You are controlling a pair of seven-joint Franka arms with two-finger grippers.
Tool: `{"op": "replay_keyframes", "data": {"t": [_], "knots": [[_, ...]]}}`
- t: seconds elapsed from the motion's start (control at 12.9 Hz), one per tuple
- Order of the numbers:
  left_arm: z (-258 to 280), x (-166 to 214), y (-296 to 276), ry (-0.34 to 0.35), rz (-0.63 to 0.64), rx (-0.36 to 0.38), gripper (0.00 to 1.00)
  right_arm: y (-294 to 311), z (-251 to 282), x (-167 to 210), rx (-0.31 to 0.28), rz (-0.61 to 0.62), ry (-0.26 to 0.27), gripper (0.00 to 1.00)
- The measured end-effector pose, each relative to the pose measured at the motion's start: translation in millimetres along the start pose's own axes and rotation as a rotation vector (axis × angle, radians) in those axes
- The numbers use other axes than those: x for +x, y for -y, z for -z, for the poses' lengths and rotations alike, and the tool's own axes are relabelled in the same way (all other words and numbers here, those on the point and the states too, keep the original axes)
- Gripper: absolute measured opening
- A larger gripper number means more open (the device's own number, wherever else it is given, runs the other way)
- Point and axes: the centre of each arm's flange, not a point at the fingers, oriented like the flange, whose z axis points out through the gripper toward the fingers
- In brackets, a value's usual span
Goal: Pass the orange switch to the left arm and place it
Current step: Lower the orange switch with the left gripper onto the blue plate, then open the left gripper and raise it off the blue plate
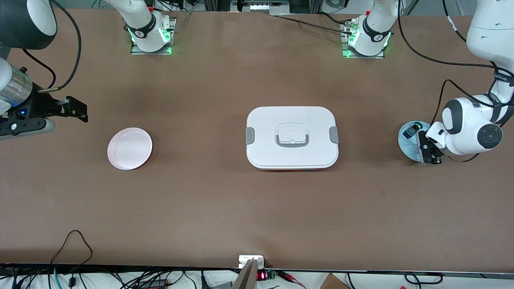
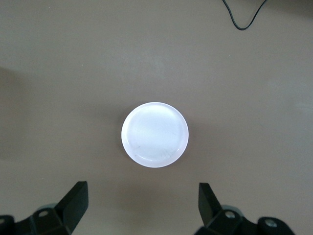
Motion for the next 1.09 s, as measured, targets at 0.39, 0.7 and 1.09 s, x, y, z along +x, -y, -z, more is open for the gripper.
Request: {"op": "replay_keyframes", "data": {"t": [0.39,0.7,1.09], "knots": [[1,-2,0,-0.013,-0.059,0.007,0.6,2,-2,1,-0.003,0.005,0.004,1.0],[23,-2,-2,-0.021,-0.077,0.0,1.0,-2,-4,1,-0.003,-0.002,0.006,1.0],[125,-5,-1,-0.003,0.001,-0.094,1.0,2,-3,2,-0.002,0.004,0.005,1.0]]}}
